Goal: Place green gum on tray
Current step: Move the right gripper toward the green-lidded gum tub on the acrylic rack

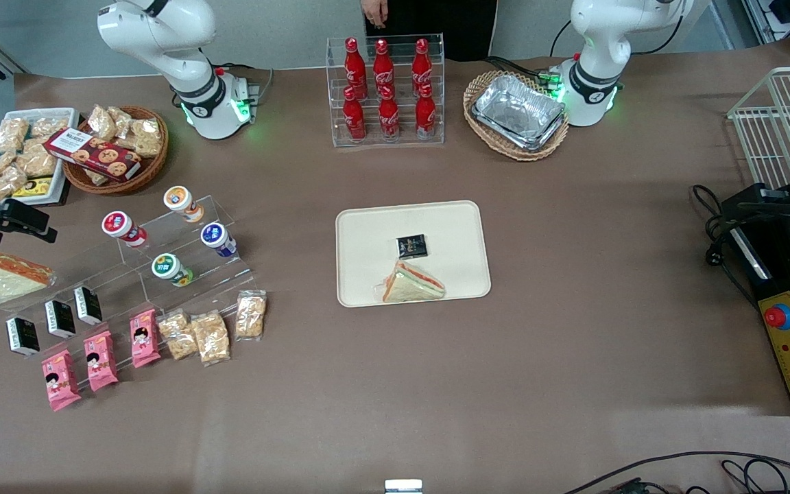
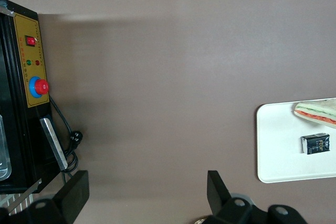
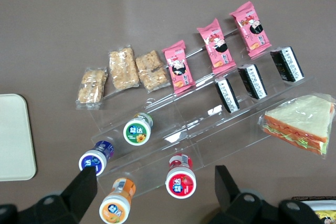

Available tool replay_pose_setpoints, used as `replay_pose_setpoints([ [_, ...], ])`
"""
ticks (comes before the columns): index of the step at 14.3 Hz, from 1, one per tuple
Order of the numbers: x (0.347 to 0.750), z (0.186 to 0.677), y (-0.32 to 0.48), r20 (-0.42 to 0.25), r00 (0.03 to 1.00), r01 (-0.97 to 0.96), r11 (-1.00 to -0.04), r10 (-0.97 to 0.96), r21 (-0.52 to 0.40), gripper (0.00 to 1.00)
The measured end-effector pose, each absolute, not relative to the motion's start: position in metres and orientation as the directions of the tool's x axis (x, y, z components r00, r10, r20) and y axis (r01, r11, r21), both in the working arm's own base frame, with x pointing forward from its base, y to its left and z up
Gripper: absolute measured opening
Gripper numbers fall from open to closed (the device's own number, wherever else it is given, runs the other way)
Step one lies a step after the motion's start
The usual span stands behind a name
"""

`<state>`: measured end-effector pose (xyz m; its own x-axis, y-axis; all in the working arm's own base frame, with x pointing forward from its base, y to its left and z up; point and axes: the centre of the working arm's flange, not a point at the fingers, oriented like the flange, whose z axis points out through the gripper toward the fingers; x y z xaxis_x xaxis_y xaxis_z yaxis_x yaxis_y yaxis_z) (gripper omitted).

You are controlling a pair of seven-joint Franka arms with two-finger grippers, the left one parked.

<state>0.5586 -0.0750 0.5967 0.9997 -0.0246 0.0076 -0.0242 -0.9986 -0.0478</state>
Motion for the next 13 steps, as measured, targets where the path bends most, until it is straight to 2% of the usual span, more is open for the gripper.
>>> replay_pose_setpoints([
  [2, 0.560, 0.594, -0.071, 0.002, 1.000, -0.018, -0.999, -0.018, -0.048, 1.00],
  [6, 0.555, 0.589, -0.063, -0.053, 0.999, -0.001, -0.999, 0.001, -0.047, 1.00],
  [13, 0.553, 0.588, -0.002, -0.093, 0.990, 0.100, -0.995, 0.102, -0.024, 1.00],
])
